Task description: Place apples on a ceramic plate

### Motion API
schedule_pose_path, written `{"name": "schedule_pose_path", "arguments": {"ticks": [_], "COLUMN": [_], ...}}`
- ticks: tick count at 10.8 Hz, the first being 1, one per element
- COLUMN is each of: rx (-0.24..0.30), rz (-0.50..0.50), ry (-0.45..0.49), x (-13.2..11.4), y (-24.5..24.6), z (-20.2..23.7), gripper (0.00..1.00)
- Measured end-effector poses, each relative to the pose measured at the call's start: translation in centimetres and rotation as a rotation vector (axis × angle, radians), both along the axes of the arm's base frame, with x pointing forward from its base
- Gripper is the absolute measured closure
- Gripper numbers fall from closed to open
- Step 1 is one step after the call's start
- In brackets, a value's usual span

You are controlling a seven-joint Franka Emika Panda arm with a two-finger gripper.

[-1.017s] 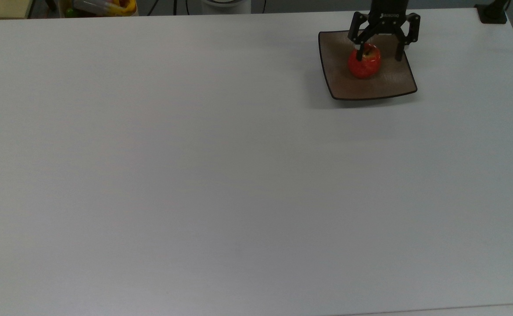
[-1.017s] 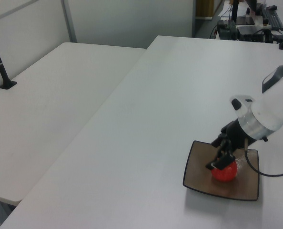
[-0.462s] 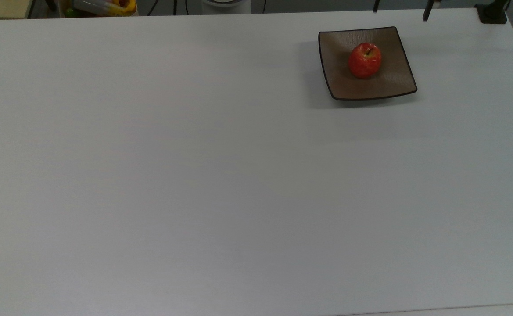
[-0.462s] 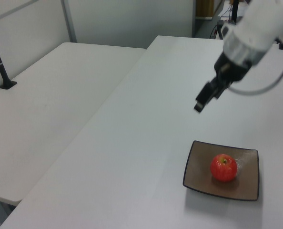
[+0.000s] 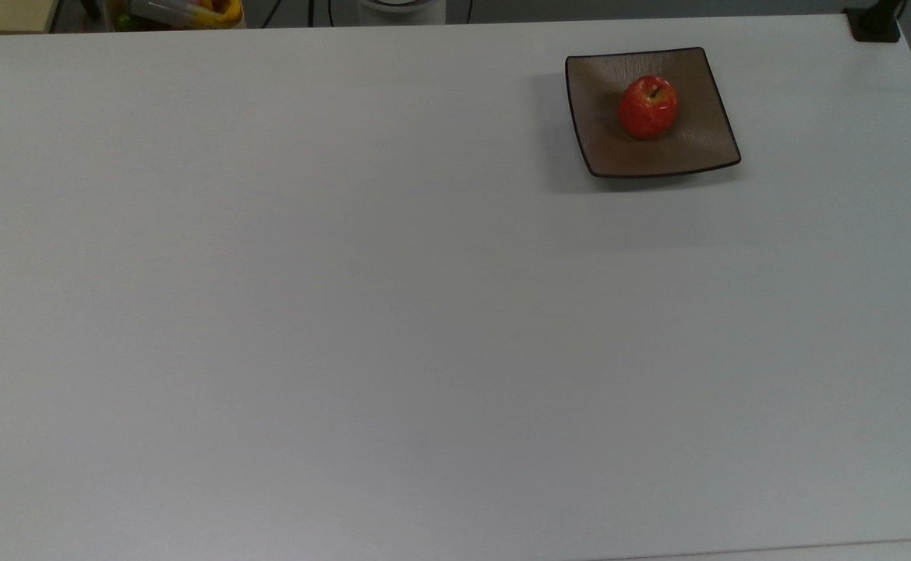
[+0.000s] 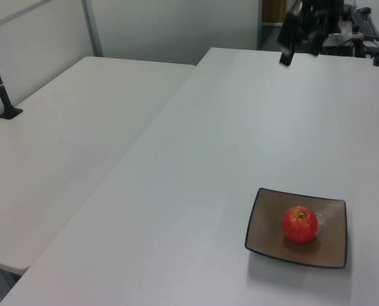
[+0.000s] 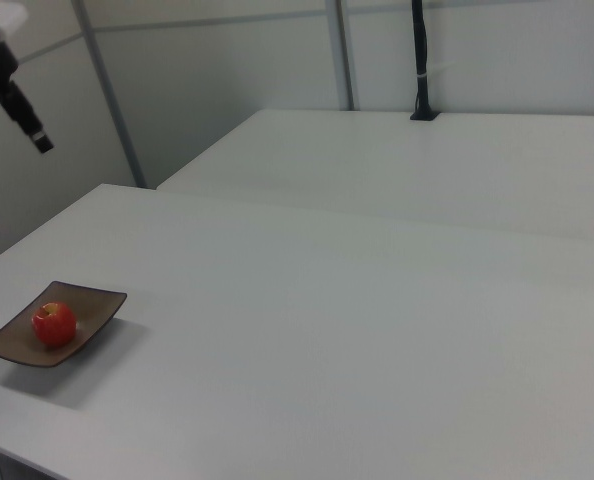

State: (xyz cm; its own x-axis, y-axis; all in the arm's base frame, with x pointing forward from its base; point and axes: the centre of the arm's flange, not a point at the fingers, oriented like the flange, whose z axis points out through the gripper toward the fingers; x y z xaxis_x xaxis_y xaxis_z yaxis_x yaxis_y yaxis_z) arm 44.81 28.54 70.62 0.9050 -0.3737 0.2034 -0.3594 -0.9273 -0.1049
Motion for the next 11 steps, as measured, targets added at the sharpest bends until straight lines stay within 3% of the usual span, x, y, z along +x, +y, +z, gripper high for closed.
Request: {"name": "schedule_pose_path", "arguments": {"ticks": [3,6,8,11], "rx": [0.032,0.002,-0.013,-0.032], "rz": [0.082,0.222,0.354,0.441], "ry": [0.045,0.105,0.137,0.1], "x": [0.9,3.7,5.0,8.0], "y": [-9.7,-17.7,-20.4,-20.8], "z": [3.2,0.6,-1.8,-6.1], "gripper": [0.0,0.0,0.0,0.0]}}
